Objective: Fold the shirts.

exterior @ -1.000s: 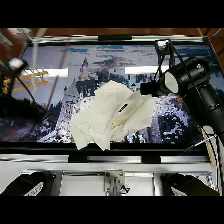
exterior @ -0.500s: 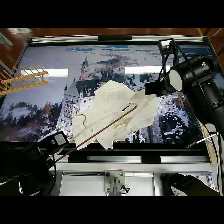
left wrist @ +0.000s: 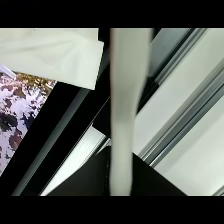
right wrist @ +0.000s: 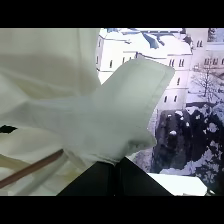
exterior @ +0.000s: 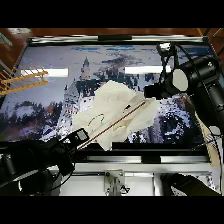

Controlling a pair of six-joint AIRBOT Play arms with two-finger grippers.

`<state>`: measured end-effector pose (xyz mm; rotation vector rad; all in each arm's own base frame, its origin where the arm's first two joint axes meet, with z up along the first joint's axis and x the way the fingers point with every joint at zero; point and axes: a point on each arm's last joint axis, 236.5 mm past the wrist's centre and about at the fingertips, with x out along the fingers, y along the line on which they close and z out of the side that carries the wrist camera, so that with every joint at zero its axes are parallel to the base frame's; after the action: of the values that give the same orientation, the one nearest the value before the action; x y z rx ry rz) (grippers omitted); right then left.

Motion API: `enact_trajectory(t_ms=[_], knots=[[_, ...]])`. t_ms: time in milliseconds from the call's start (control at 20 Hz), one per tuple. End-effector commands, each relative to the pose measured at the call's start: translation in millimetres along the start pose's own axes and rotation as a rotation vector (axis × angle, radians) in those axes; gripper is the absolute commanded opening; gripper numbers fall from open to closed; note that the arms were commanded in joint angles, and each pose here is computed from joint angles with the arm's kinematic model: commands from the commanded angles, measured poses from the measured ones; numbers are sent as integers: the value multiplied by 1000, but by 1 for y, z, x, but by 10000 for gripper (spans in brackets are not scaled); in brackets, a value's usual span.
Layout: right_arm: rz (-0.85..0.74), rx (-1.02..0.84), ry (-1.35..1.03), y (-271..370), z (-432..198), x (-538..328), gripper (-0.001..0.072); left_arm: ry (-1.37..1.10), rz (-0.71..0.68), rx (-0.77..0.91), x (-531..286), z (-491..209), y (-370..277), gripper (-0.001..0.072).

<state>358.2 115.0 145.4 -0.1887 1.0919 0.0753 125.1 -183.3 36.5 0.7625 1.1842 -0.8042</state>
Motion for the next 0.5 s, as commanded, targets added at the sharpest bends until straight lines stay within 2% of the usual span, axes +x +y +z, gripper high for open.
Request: enact_trajectory(t_ms=[0,450], knots=[[-7,-3,-15,-4,1,-7,73,-1,-16,65,5,4,-4,51],[29,10,-53,-1,1,-24,73,-10,-75,52,29,28,-21,51]])
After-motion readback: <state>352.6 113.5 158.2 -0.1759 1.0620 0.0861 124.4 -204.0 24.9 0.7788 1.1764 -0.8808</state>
